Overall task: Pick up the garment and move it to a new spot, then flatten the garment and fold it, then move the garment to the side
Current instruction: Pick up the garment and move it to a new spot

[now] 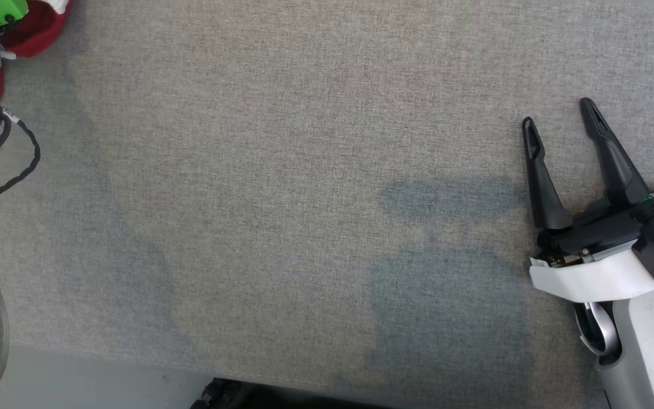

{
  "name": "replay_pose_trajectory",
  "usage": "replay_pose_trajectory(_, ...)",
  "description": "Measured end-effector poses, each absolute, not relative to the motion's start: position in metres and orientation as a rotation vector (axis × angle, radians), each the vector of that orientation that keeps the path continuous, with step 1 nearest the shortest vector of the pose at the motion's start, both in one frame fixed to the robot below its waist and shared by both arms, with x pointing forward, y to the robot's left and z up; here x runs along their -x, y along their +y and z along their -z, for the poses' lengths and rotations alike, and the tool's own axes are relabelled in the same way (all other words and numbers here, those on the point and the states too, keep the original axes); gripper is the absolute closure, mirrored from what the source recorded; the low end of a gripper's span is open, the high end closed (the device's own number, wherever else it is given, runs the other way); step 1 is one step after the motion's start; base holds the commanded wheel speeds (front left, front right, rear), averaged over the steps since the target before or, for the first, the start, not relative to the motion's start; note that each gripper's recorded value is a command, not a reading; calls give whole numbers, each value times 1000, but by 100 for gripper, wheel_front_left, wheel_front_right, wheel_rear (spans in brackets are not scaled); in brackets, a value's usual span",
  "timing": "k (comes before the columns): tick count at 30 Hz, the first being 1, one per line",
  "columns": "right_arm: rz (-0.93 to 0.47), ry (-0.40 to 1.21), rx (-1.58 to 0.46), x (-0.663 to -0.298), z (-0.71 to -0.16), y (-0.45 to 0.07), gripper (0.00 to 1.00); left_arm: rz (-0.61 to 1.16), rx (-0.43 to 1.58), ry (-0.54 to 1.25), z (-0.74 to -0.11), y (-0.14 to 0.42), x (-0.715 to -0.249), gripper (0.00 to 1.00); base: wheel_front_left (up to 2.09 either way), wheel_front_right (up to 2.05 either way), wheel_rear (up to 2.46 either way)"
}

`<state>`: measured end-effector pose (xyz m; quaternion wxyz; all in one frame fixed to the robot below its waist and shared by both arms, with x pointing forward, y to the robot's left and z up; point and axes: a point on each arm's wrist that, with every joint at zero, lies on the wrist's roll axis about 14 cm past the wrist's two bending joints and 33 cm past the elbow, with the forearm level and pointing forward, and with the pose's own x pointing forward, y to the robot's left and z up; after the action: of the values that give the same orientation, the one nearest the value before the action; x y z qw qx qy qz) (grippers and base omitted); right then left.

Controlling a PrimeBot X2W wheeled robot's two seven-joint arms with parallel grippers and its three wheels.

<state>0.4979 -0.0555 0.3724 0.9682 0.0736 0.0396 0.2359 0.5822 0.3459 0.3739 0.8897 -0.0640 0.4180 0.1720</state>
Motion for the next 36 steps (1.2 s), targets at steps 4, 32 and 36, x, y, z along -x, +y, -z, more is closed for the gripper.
replay_pose_trajectory(4, -470, 80, -152, -500, -368, -57, 0, -358, 140, 900, -357, 343, -580, 0, 0, 0, 0)
replay_pose_trajectory(32, -472, 74, -188, -490, -399, -47, 0, -214, 87, 292, -507, 336, -620, 100, 0, 0, 0)
replay_pose_trajectory(36, -473, 55, -205, -481, -417, -42, 0, -164, 69, 199, -545, 323, -619, 100, 0, 0, 0)
